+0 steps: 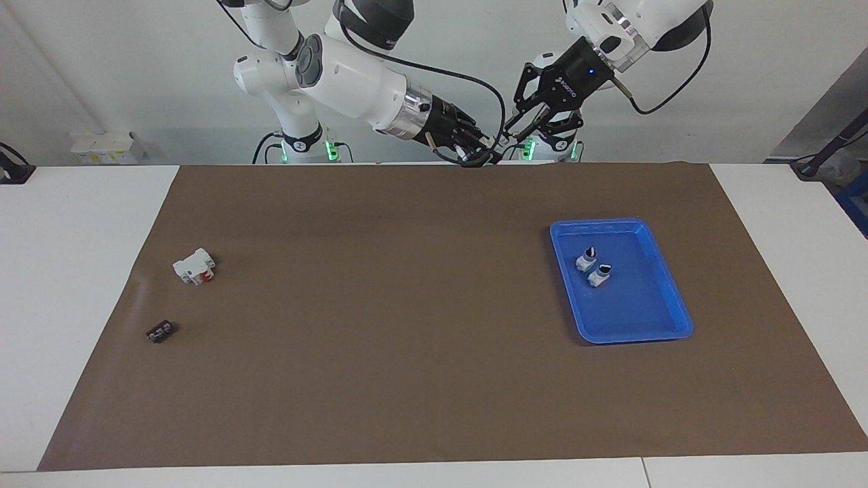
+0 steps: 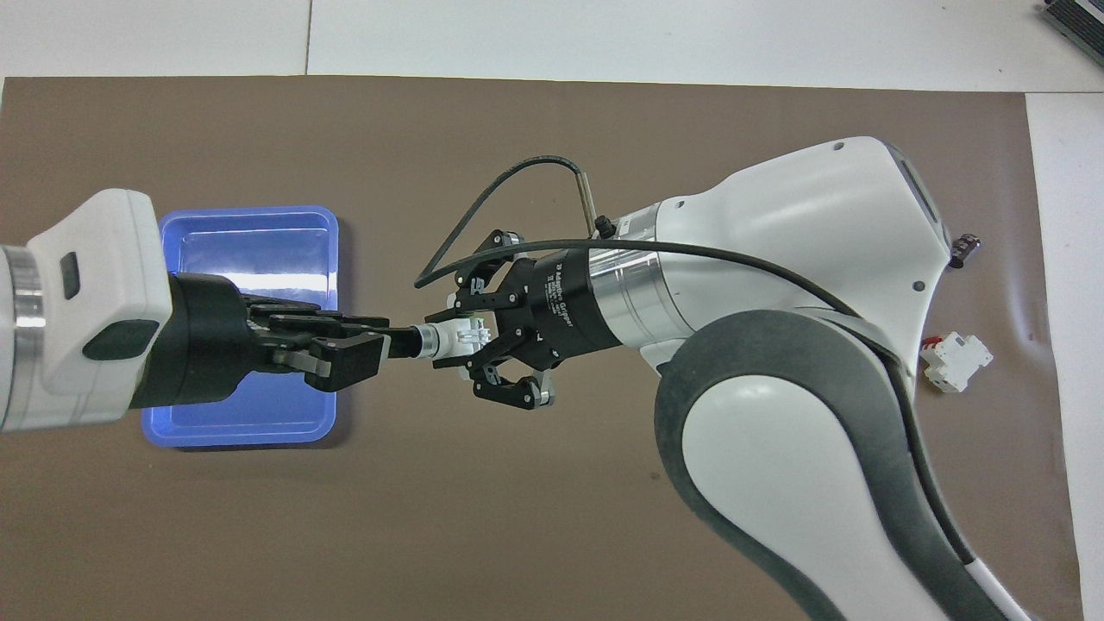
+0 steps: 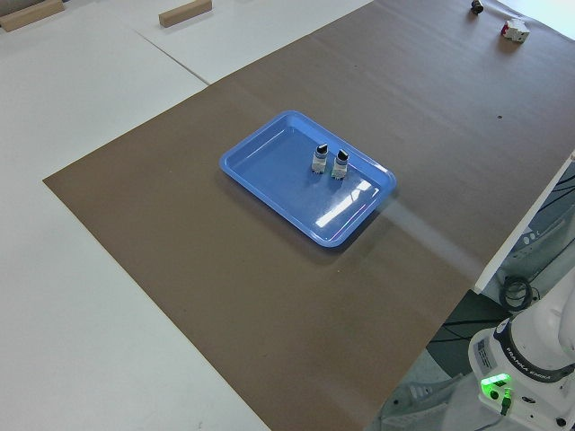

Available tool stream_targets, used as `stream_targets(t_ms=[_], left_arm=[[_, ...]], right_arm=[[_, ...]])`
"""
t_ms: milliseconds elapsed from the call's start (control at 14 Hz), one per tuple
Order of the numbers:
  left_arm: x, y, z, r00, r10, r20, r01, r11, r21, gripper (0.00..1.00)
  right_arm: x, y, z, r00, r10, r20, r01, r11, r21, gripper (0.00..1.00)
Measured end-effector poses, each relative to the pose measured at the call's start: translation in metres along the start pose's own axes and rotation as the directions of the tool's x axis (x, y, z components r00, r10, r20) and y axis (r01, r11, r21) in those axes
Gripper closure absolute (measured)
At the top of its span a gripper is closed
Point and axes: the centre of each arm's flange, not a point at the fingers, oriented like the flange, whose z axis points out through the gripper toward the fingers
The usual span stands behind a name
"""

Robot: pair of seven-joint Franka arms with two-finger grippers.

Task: Turn and place switch with both arms
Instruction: 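Grasp the switch end with the left gripper from the right gripper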

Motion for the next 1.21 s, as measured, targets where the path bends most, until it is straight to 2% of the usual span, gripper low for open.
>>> stream_targets(t_ms=[714,1000,1143,1214], left_arm=[[-0.0053,-0.0004,0.0031,1.0,0.013,0.002,-0.013,1.0,-0.009,0.7],[-0.0061,0.001,0.003,1.0,0.02,0.001,-0.02,1.0,-0.014,0.77],[-0.0064,0.0013,0.0036,1.0,0.017,0.0,-0.017,1.0,-0.022,0.78],[-0.0066,0.0014,0.0039,1.0,0.016,0.001,-0.016,1.0,-0.026,0.83]], right_arm=[[-0.0001,0.0001,0.0001,1.0,0.0,0.0,0.0,1.0,0.0,0.65],[-0.0001,0.0001,0.0005,1.0,0.0,0.0,0.0,1.0,-0.001,0.65],[-0.0002,0.0002,0.0003,1.0,0.0,0.0,0.0,1.0,-0.001,0.65],[0.0001,0.0001,0.0003,1.0,0.0,-0.001,0.0,1.0,0.0,0.65]])
